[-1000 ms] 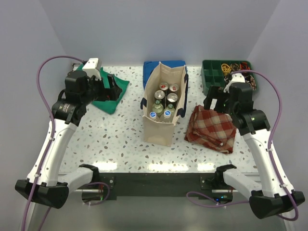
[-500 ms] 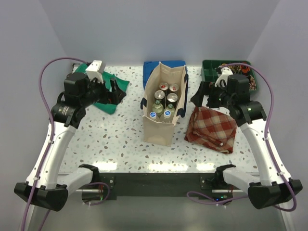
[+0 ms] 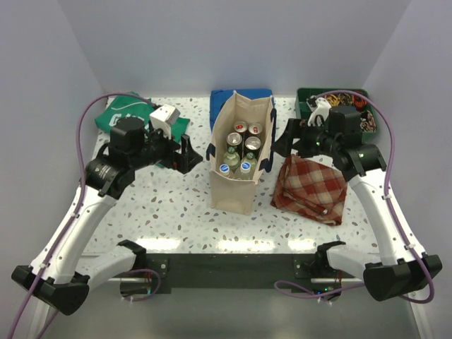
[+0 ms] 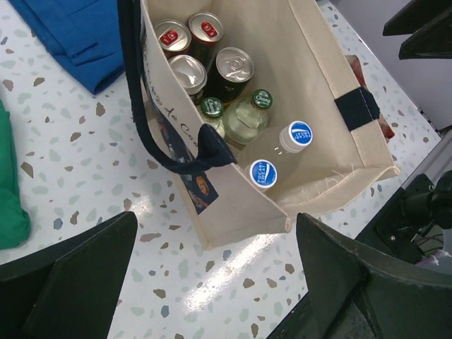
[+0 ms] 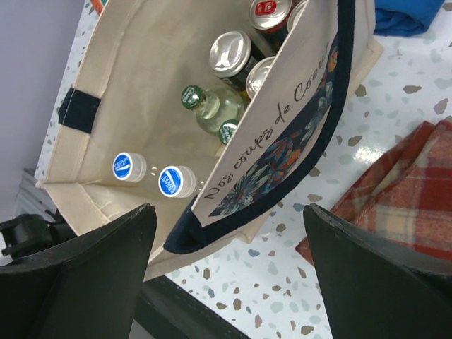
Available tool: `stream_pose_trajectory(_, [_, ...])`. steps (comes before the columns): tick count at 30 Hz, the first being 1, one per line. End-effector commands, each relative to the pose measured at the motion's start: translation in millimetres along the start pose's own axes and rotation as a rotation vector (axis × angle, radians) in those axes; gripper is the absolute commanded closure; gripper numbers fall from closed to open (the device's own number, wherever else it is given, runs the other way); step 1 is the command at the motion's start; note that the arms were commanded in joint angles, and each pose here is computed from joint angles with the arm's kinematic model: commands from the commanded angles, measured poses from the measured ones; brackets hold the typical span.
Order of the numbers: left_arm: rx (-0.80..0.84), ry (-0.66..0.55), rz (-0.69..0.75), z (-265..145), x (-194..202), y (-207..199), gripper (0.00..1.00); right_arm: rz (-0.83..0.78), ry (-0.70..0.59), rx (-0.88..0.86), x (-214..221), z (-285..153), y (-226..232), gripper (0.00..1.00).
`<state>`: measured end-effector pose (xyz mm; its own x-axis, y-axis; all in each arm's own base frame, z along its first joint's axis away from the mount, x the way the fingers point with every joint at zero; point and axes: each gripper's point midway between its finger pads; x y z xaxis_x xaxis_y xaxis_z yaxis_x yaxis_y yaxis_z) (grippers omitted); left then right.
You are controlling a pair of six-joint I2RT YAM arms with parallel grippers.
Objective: Take the beverage out of the canvas bag
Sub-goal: Take out the drink from the canvas bag.
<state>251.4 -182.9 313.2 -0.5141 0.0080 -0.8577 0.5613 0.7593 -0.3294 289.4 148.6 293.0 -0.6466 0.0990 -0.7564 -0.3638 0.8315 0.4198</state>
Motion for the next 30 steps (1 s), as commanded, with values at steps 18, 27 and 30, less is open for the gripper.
stream_pose_trajectory(18, [0.028,-0.048,0.108,56.8,-52.6,-60.5,0.00,-0.008,0.058,-0.110,35.5,9.5,8.8,0.08])
stream_pose_trajectory(27, [-0.064,-0.027,0.159,75.5,-52.2,-59.2,0.00,0.028,0.007,-0.165,25.0,13.9,19.2,0.08])
stream_pose_trajectory(30, [-0.068,-0.033,0.167,76.0,-52.6,-60.5,0.00,0.036,0.033,-0.169,29.2,19.4,18.2,0.09])
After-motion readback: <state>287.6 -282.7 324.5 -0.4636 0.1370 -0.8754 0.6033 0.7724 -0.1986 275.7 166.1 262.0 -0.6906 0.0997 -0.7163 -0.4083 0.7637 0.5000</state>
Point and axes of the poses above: each gripper's point midway between its finger pads, its own z axis out along the fingers, its own y axis along the line the jaws close on, x = y × z, and after that the axes turned 3 degrees about -z, right-handed
